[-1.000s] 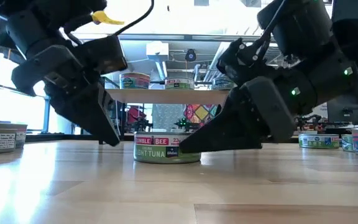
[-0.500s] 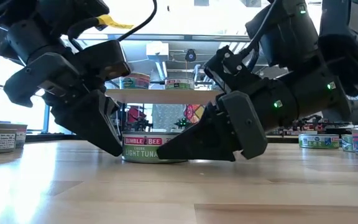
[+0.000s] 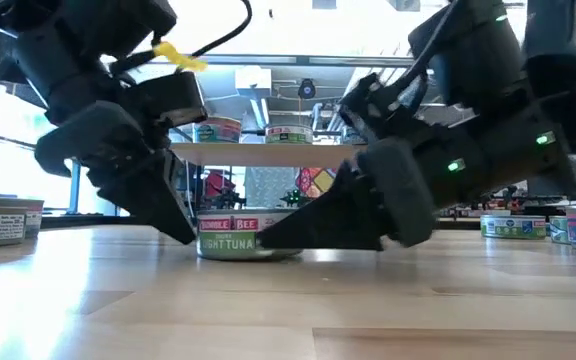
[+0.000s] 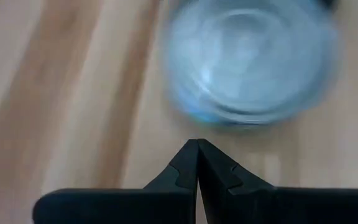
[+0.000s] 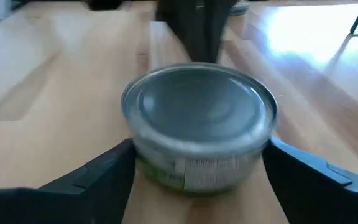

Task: Stack canned seafood by type on shelf
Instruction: Stack the left green and white tuna can on top of the green and white tuna can on the shelf

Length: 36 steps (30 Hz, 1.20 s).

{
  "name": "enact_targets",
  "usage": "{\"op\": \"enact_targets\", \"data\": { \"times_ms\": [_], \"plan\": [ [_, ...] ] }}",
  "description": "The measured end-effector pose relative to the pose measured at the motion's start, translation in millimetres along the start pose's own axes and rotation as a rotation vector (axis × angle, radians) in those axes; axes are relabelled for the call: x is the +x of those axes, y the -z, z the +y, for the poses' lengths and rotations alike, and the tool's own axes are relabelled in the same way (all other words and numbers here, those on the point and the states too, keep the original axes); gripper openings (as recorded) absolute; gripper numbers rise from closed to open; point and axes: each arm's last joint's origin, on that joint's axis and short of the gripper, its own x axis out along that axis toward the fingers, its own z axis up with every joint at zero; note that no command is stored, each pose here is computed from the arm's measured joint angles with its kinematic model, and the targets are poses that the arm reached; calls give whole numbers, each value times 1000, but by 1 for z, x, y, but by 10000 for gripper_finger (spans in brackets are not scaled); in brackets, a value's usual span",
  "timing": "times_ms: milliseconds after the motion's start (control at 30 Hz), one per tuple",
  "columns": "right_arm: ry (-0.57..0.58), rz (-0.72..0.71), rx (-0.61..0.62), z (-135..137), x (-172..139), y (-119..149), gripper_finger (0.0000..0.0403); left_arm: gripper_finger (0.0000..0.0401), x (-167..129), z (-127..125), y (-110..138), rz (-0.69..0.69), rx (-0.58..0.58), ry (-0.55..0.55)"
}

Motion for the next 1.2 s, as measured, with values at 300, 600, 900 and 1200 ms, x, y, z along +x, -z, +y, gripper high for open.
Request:
{"op": "enact_targets", "data": {
  "times_ms": [300, 600, 900, 1200],
  "plan": [
    [-4, -9, 4, 4, -12, -7, 307, 0, -16, 4, 3, 46, 3, -65],
    [-2, 19, -12, 2, -10, -4, 310, 0, -13, -5, -1, -7, 22, 34],
    [-34, 95, 3, -4, 9, -16, 353, 0, 0, -5, -1, -36, 23, 58],
    [-61, 146, -96, -13, 25, -28, 373, 0, 7, -3, 0, -41, 26, 71]
  ]
}}
